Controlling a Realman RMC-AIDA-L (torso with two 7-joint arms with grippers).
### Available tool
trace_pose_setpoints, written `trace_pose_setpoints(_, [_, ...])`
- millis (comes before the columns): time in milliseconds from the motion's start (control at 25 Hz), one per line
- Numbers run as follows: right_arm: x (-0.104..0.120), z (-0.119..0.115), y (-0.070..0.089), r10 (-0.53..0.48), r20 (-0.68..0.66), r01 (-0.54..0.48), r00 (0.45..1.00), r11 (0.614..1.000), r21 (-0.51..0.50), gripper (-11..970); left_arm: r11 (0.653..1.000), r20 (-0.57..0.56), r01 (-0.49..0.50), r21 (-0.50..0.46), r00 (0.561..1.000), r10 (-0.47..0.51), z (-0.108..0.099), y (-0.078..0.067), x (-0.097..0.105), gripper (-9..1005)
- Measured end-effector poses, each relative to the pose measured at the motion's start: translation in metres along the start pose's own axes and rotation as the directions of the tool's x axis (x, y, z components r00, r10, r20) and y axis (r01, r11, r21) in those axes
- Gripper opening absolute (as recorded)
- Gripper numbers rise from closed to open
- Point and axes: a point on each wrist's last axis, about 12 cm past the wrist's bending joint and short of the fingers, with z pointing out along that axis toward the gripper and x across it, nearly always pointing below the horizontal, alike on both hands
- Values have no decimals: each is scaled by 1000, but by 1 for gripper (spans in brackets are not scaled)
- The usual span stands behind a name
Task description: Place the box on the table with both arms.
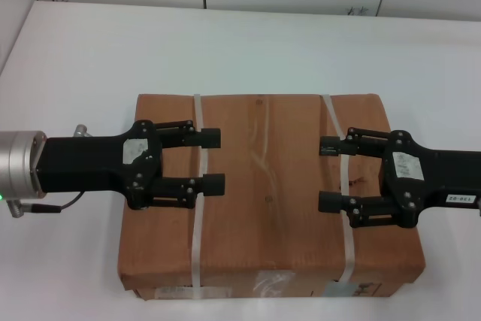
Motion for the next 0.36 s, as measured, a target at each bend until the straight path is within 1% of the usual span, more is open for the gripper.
trace_pose_setpoints(160, [0,0,-1,0,8,0,1000,1000,16,852,1000,4,-1,-1,1000,1,0,0,0,766])
trace_pose_setpoints(360, [2,-2,-4,-4,13,4,1000,998,65,852,1000,29,-20,-21,999,21,2,-1,3,766])
